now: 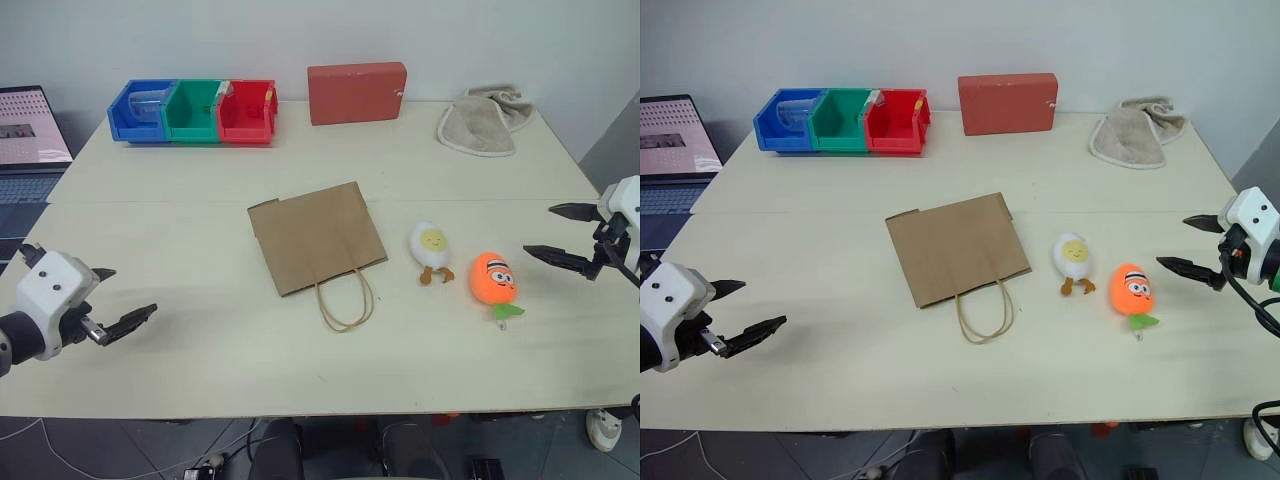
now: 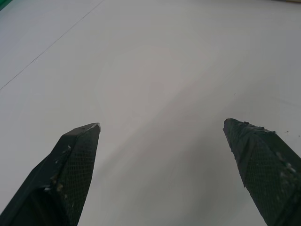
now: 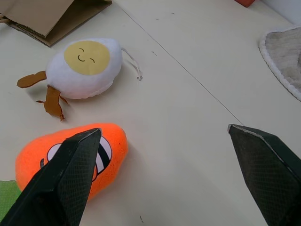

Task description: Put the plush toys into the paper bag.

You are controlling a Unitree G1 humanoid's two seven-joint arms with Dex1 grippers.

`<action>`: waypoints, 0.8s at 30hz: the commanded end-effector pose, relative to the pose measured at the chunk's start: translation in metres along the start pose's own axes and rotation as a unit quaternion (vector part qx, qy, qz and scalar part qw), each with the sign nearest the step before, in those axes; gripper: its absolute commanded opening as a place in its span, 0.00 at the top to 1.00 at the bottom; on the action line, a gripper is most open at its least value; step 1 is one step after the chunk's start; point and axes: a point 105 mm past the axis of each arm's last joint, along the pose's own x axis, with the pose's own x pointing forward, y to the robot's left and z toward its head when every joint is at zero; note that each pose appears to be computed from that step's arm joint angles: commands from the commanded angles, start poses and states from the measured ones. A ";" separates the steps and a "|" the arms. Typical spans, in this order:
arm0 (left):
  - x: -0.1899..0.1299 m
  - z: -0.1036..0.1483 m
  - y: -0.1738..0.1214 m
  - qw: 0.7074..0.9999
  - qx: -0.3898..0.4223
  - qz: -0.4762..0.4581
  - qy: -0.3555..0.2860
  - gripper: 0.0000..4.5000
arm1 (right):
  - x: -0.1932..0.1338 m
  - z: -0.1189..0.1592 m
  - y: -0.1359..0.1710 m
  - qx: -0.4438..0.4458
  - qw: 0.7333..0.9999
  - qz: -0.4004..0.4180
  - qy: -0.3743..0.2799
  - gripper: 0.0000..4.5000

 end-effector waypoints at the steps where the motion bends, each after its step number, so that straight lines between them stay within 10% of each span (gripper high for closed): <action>1: -0.006 0.014 0.007 0.999 0.008 0.021 -0.028 0.00 | -0.005 0.015 -0.006 -0.022 1.000 -0.010 -0.018 0.00; 24: -0.005 0.020 0.003 0.997 0.028 0.020 -0.063 0.00 | -0.003 0.018 -0.005 -0.024 0.999 -0.017 -0.031 0.00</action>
